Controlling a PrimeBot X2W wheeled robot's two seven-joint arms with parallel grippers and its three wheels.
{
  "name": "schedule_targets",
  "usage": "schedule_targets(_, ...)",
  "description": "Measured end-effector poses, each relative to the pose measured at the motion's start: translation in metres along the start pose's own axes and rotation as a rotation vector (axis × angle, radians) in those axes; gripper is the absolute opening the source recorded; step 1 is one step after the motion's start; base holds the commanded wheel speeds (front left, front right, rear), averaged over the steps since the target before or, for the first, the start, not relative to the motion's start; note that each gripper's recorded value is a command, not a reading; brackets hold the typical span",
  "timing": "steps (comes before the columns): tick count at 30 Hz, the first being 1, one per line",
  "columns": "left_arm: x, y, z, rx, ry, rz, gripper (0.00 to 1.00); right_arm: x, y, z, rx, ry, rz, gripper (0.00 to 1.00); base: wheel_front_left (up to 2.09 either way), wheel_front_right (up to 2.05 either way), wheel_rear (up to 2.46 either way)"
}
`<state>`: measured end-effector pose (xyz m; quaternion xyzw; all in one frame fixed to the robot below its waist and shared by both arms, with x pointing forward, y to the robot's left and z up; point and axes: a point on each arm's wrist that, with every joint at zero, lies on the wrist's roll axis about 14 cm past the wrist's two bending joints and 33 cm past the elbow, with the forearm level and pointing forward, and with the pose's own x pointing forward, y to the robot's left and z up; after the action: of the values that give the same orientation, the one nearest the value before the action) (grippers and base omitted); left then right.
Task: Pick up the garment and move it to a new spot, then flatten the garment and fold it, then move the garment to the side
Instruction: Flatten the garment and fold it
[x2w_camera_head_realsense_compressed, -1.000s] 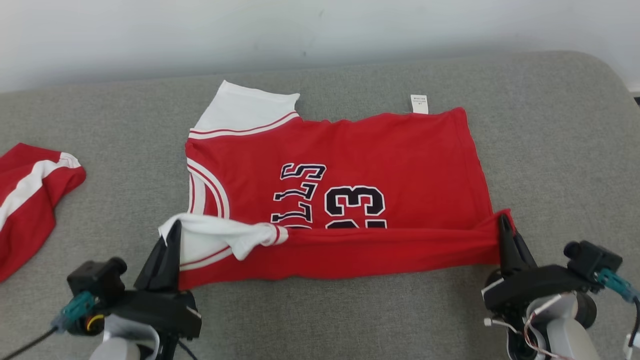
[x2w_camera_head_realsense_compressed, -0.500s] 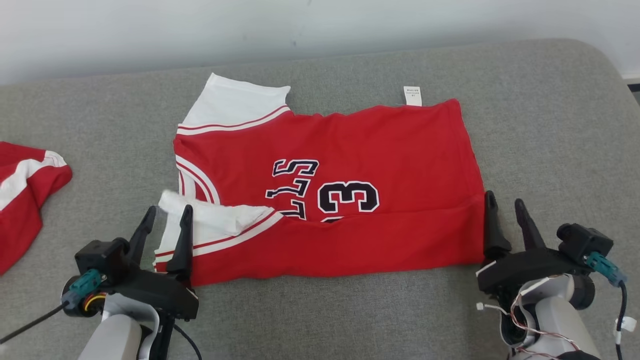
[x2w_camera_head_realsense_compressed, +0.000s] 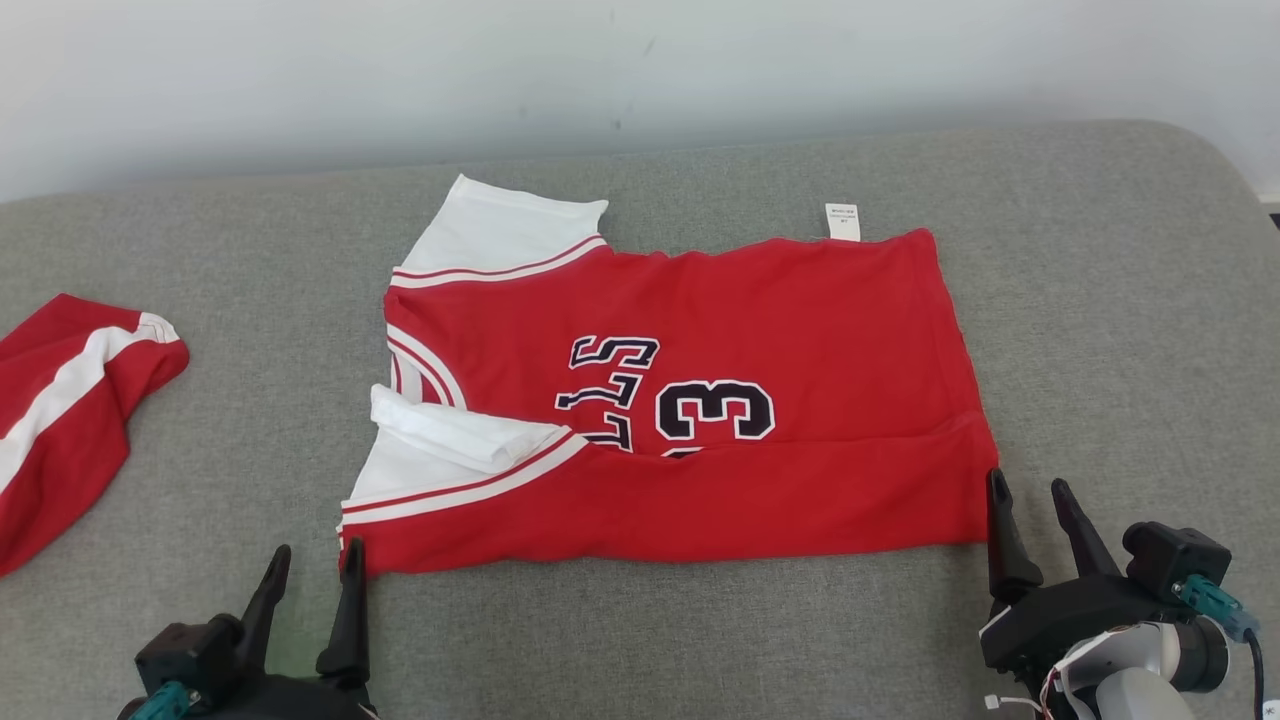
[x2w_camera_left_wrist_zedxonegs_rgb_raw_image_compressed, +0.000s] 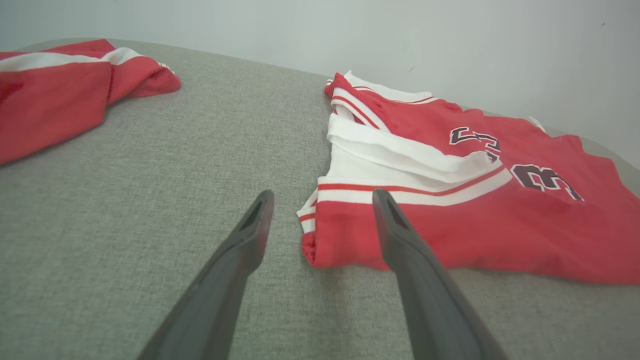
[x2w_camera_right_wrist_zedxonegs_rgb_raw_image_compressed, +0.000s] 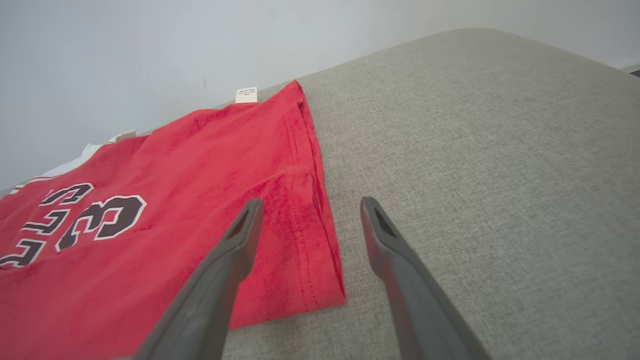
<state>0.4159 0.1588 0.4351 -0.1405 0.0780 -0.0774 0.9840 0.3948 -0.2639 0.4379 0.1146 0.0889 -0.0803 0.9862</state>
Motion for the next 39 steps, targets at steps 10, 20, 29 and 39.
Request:
schedule_targets(10,0.003,0.004,-0.024,0.012,0.074,0.016,1.0,0.009,0.001,-0.024,-0.039,0.093,0.002,1.0,0.0,0.0,0.0)
schedule_targets(20,0.017,-0.003,-0.046,0.017,0.152,-0.007,0.0,0.013,0.003,-0.043,-0.035,0.153,-0.004,0.0,0.0,0.0,0.0)
schedule_targets(29,0.015,0.003,-0.036,-0.009,0.122,0.016,0.0,0.012,0.009,-0.037,-0.003,0.116,0.008,0.0,0.0,0.0,0.0)
schedule_targets(39,-0.031,0.006,-0.037,-0.072,0.086,0.079,0.0,-0.006,0.02,-0.026,0.023,0.077,0.056,0.0,0.0,0.0,0.0)
